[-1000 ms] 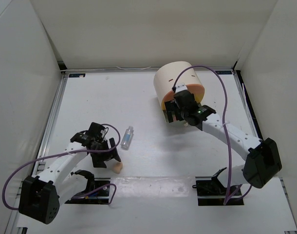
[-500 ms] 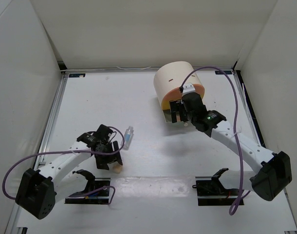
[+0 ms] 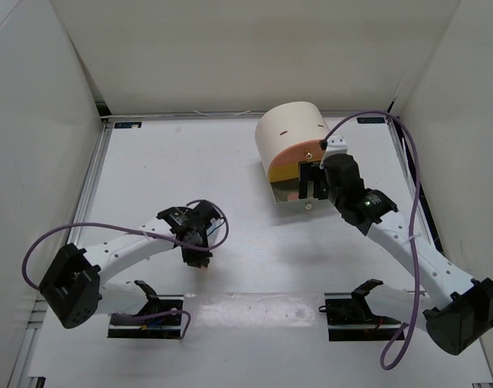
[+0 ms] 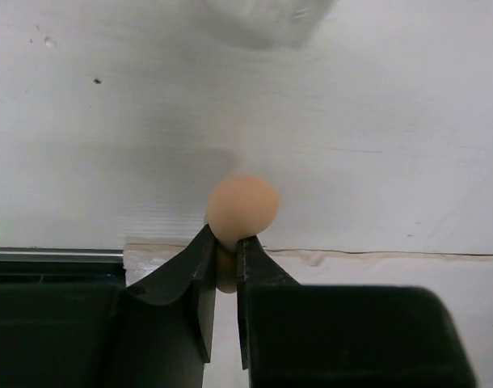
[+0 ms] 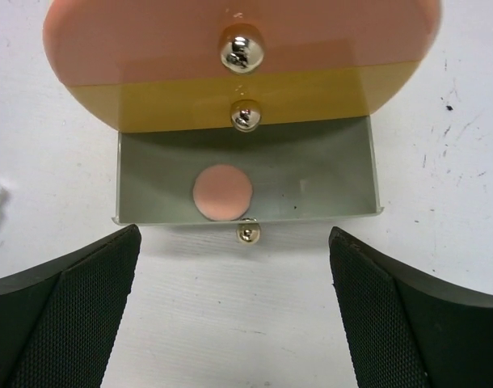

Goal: Organize the makeup

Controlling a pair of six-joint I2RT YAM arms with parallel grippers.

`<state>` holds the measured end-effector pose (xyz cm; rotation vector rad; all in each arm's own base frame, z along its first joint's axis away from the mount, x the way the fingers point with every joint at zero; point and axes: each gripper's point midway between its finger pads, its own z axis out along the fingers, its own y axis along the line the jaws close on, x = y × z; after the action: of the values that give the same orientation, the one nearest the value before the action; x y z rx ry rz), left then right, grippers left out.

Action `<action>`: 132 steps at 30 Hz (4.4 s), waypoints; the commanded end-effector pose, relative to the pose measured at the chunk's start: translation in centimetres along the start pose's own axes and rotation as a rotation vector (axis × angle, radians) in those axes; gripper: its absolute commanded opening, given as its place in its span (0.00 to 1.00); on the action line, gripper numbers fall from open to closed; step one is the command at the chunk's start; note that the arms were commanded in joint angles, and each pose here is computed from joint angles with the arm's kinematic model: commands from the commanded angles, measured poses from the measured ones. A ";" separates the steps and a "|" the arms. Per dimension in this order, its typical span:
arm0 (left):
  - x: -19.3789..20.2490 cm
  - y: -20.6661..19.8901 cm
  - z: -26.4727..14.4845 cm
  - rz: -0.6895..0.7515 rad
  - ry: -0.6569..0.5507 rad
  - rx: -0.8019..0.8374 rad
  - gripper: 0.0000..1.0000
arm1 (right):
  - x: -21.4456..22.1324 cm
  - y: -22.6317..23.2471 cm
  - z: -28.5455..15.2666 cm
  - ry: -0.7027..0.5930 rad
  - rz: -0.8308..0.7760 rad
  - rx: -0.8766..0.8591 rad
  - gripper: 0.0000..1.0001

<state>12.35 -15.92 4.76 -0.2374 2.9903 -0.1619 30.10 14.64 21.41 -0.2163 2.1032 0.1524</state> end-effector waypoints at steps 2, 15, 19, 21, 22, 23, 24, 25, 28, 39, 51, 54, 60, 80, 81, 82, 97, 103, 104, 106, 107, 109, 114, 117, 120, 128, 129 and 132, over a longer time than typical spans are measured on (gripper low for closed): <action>-1.0 -2.0 -2.5 0.047 -0.072 0.003 0.13 | 0.0 -1.3 -1.1 -0.019 0.041 0.032 0.99; -13.8 -27.2 -10.0 0.548 -0.592 0.396 0.25 | 0.9 -9.8 -4.5 -0.057 0.267 0.459 0.99; -17.1 -31.3 -9.6 0.602 -0.642 0.440 0.38 | 1.1 -9.6 -4.9 -0.055 0.270 0.441 0.99; -18.6 -32.5 -8.5 0.617 -0.650 0.426 0.39 | 1.0 -9.7 -5.4 -0.062 0.259 0.431 0.99; -19.2 -32.7 -8.3 0.617 -0.661 0.416 0.39 | 1.0 -9.8 -5.5 -0.060 0.260 0.431 0.99; -19.9 -33.3 -8.7 0.622 -0.685 0.421 0.42 | 0.9 -9.7 -5.7 -0.064 0.261 0.424 0.99; -20.2 -33.5 -7.8 0.630 -0.685 0.399 0.44 | 1.0 -10.0 -5.9 -0.062 0.257 0.433 0.99; -20.1 -33.6 -7.4 0.641 -0.669 0.390 0.46 | 1.2 -10.0 -5.9 -0.056 0.259 0.435 0.99; -20.3 -34.0 -8.4 0.643 -0.674 0.386 0.64 | 1.1 -10.2 -6.4 -0.060 0.260 0.443 0.99; -17.6 -31.9 -11.6 0.670 -0.645 0.430 0.98 | 0.3 -7.8 -5.6 -0.046 0.155 0.287 0.99; -15.1 -7.6 -16.5 0.121 -0.694 0.105 0.98 | 0.3 6.5 -2.7 0.033 -0.043 -0.266 0.99; -13.4 -1.4 -18.1 -0.047 -0.717 0.035 0.98 | 2.3 13.4 -1.7 0.079 -0.133 -0.366 0.99; -12.0 1.9 -20.5 -0.154 -0.775 0.107 0.98 | 4.7 22.2 3.7 0.219 0.058 -0.306 0.99; -11.4 1.9 -20.0 -0.084 -0.781 0.143 0.98 | 15.2 28.0 10.8 0.392 0.152 -0.129 0.50; -11.4 2.0 -19.9 -0.085 -0.781 0.136 0.98 | 15.4 28.1 10.3 0.388 0.141 -0.135 0.34; -11.4 1.9 -19.8 -0.088 -0.781 0.142 0.98 | 15.0 27.8 10.2 0.367 0.136 -0.130 0.28; -12.1 0.2 -18.6 -0.066 -0.782 0.184 0.98 | 1.2 20.8 2.7 -0.098 -0.444 -0.387 0.00; -12.8 -0.7 -18.4 -0.025 -0.796 0.182 0.98 | -0.6 13.9 3.0 -0.070 -0.868 -0.460 0.00; -12.9 -0.8 -18.4 -0.020 -0.799 0.182 0.98 | -1.1 12.9 3.3 -0.037 -0.920 -0.461 0.02; -13.1 -0.7 -18.2 -0.018 -0.804 0.169 0.98 | -0.9 10.2 4.3 0.044 -0.963 -0.455 0.02; -13.1 -0.7 -18.2 -0.019 -0.804 0.171 0.98 | -0.6 9.5 4.7 0.091 -0.998 -0.465 0.02; -13.4 -1.0 -18.1 -0.013 -0.799 0.164 0.98 | 0.1 7.4 5.8 0.170 -1.006 -0.465 0.01; -14.1 -1.4 -18.4 0.007 -0.805 0.149 0.98 | -1.6 5.9 7.2 0.129 -1.028 -0.484 0.02; -14.5 -1.7 -18.3 0.014 -0.802 0.140 0.98 | -1.2 5.2 7.4 0.148 -1.052 -0.503 0.06; -15.2 -2.1 -18.4 0.024 -0.808 0.147 0.98 | 0.3 4.8 7.8 0.192 -1.054 -0.521 0.13; -17.6 -3.8 -18.0 0.055 -0.784 0.175 0.98 | 2.6 3.6 10.2 0.262 -1.038 -0.488 0.17; -17.6 -4.0 -17.5 0.064 -0.764 0.175 0.98 | 2.6 3.4 10.4 0.266 -1.038 -0.486 0.20; -17.9 -4.5 -17.3 0.073 -0.753 0.179 0.98 | 2.7 3.2 10.8 0.268 -1.023 -0.482 0.33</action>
<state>27.46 -14.77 22.94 -0.1569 2.2490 -0.1944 35.65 19.48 12.48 -1.6519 1.9732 0.0309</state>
